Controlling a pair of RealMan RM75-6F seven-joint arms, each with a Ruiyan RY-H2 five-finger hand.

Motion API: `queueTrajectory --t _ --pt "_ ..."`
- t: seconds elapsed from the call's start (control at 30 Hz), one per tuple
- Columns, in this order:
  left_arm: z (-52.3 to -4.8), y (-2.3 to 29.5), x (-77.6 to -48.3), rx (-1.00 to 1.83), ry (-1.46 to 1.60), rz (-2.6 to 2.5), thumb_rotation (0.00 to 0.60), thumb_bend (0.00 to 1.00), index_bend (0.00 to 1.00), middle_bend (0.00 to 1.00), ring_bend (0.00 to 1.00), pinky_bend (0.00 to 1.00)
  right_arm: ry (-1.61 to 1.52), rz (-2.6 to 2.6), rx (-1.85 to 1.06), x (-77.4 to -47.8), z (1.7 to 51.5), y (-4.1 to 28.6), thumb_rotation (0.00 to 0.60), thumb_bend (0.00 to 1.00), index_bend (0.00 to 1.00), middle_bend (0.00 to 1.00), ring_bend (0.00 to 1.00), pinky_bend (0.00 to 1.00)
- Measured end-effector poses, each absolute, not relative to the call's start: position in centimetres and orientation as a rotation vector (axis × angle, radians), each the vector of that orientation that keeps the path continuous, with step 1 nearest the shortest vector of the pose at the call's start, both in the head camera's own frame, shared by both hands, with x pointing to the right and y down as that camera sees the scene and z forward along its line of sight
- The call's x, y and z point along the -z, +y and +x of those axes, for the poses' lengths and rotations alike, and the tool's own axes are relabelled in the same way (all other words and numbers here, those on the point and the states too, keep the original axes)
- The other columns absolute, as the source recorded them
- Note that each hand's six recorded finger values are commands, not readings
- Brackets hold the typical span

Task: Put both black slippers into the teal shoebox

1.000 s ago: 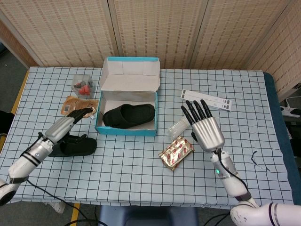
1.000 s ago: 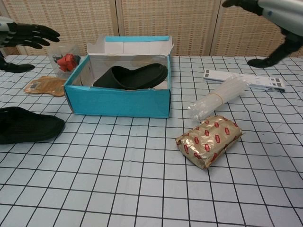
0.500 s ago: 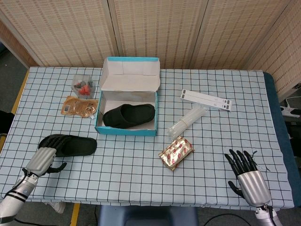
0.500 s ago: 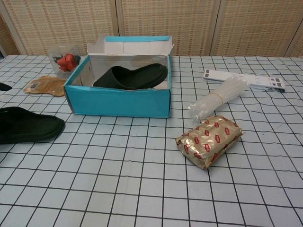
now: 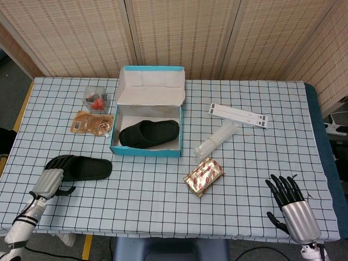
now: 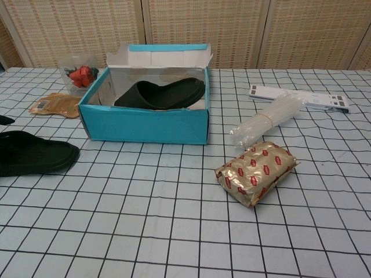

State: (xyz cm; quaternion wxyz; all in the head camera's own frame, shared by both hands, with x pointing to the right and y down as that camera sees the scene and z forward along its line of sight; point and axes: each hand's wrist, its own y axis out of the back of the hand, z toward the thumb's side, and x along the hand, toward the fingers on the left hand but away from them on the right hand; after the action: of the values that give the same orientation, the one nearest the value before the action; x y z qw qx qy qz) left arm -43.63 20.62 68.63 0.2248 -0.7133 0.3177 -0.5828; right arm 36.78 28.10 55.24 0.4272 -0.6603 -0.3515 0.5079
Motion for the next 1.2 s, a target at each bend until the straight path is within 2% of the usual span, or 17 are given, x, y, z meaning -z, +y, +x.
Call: queueTrajectory --t 0.57,0.7,0.77,0.83,0.93,1.1,1.2 --pt "-43.6 19.5 -72.9 1.774 0.771 -1.965 0.600 0.28 0.00 0.00 0.00 0.08 -0.826 -1.693 -1.303 -56.3 36.4 28.3 0.600 0.14 0.00 0.00 0.00 0.00" --pt "-44.1 19.6 -73.5 1.815 0.740 -1.937 0.600 0.30 0.01 0.00 0.01 0.14 -0.819 -1.688 -1.331 -56.4 36.7 28.4 0.600 0.14 0.00 0.00 0.00 0.00" --pt "-44.2 19.5 -73.5 1.812 0.754 -1.918 0.600 0.34 0.10 0.10 0.14 0.23 -0.814 -1.688 -1.335 -56.5 36.7 28.5 0.600 0.14 0.00 0.00 0.00 0.00" --pt "-44.2 19.2 -73.3 1.797 0.781 -1.901 0.600 0.39 0.30 0.33 0.34 0.37 -0.808 -1.692 -1.340 -56.6 36.8 28.6 0.600 0.14 0.00 0.00 0.00 0.00" --pt "-44.1 18.9 -72.9 1.764 0.829 -1.871 0.600 0.52 0.48 0.53 0.50 0.51 -0.798 -1.698 -1.353 -56.8 36.9 28.7 0.600 0.14 0.00 0.00 0.00 0.00" --pt "-44.1 18.7 -71.6 1.722 0.847 -1.846 0.600 0.75 0.61 0.66 0.63 0.63 -0.786 -1.703 -1.368 -57.0 37.2 28.7 0.600 0.14 0.00 0.00 0.00 0.00" --pt "-44.2 18.3 -70.2 1.688 0.862 -1.830 0.600 0.80 0.64 0.69 0.66 0.66 -0.780 -1.705 -1.373 -57.1 37.3 28.7 0.600 0.14 0.00 0.00 0.00 0.00"
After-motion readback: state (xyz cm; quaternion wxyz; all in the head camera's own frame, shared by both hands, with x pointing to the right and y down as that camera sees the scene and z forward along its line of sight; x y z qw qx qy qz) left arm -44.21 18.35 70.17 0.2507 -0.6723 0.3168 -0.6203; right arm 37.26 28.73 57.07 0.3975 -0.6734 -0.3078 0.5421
